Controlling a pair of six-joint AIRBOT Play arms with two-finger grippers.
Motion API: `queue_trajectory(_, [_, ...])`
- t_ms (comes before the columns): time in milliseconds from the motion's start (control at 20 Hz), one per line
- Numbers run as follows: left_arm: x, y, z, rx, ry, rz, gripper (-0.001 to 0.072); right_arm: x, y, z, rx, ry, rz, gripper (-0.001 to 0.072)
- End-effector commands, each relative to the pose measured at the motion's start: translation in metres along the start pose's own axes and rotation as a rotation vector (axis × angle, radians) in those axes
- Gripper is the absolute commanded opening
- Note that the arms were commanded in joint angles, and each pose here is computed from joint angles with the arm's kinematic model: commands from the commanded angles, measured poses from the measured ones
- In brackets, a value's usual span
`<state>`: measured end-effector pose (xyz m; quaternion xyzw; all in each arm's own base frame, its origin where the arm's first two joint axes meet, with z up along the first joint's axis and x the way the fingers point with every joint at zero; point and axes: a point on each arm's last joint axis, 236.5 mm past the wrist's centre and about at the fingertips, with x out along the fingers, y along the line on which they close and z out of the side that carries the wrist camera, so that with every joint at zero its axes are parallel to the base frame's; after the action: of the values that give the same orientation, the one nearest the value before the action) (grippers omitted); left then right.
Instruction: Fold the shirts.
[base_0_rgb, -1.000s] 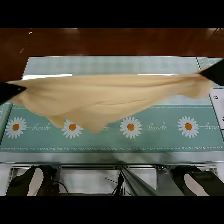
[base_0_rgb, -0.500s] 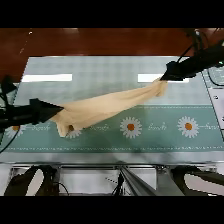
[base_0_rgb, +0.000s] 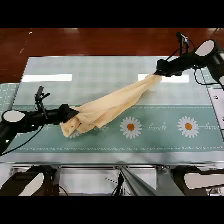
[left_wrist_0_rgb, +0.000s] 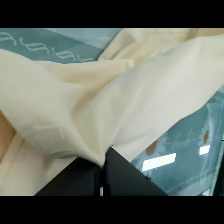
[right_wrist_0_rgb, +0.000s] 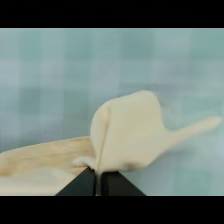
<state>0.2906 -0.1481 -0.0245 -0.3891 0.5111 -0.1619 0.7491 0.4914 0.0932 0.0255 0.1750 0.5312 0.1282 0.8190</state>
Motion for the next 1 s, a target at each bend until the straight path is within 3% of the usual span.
queue_trajectory(0, [0.021, 0.024, 0.007, -0.022, -0.023, 0.072, 0.0026, 0.02, -0.011, 0.005, 0.061, -0.015, -0.013, 0.0028])
queue_trajectory(350, [0.026, 0.039, 0.021, -0.042, -0.075, 0.115, 0.0029, 0.046, -0.013, -0.002, 0.137, 0.025, 0.025, 0.003])
queue_trajectory(400, [0.026, 0.036, 0.02, -0.039, -0.065, 0.106, 0.0081, 0.045, -0.009, -0.001, 0.145, 0.023, 0.041, 0.0031])
queue_trajectory(450, [0.024, 0.031, 0.022, -0.038, -0.056, 0.092, 0.0172, 0.042, -0.005, 0.0, 0.149, 0.018, 0.056, 0.0059])
queue_trajectory(550, [0.01, 0.014, 0.034, -0.042, -0.033, 0.038, 0.033, 0.024, 0.001, 0.005, 0.107, 0.001, 0.086, 0.0223])
queue_trajectory(650, [-0.018, -0.007, 0.05, -0.016, 0.0, -0.037, 0.0336, -0.008, 0.0, 0.006, 0.02, -0.013, 0.084, 0.031])
queue_trajectory(750, [-0.056, -0.014, 0.064, 0.01, 0.019, -0.079, 0.0335, -0.047, -0.014, 0.001, -0.046, -0.01, 0.027, 0.0309])
queue_trajectory(900, [-0.104, 0.028, 0.059, -0.05, 0.02, 0.035, 0.0335, -0.098, -0.066, -0.028, -0.118, 0.084, -0.204, 0.0323])
queue_trajectory(950, [-0.114, 0.048, 0.043, -0.07, 0.054, 0.098, 0.0337, -0.108, -0.081, -0.039, -0.123, 0.126, -0.264, 0.041])
